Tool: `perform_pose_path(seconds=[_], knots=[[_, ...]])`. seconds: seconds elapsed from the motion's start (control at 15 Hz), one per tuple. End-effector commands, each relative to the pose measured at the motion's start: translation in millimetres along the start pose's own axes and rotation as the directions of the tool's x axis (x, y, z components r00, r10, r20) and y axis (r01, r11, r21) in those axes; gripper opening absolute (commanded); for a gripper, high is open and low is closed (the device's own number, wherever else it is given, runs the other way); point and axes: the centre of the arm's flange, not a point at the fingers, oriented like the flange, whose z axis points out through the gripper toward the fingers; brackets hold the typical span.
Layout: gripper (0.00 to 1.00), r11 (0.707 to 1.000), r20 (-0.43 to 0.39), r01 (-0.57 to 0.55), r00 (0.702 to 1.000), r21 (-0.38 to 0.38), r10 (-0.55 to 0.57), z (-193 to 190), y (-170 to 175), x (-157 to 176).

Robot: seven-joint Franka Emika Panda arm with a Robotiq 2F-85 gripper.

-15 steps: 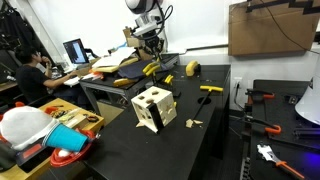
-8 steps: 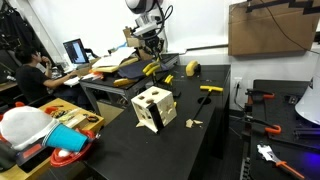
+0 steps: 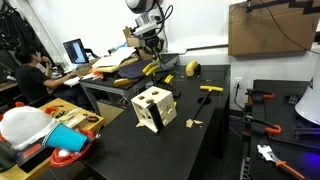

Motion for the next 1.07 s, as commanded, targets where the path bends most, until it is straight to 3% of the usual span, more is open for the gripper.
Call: perform_pose_path(seconds=[0.0,1.0], knots=[[0.04,0.999,0.013,-0.008,1.0,0.033,0.007,-12.3,15.3,-5.5],[0.04,0.999,0.011,-0.011,1.0,0.046,0.01,-5.8,10.3,-8.2]])
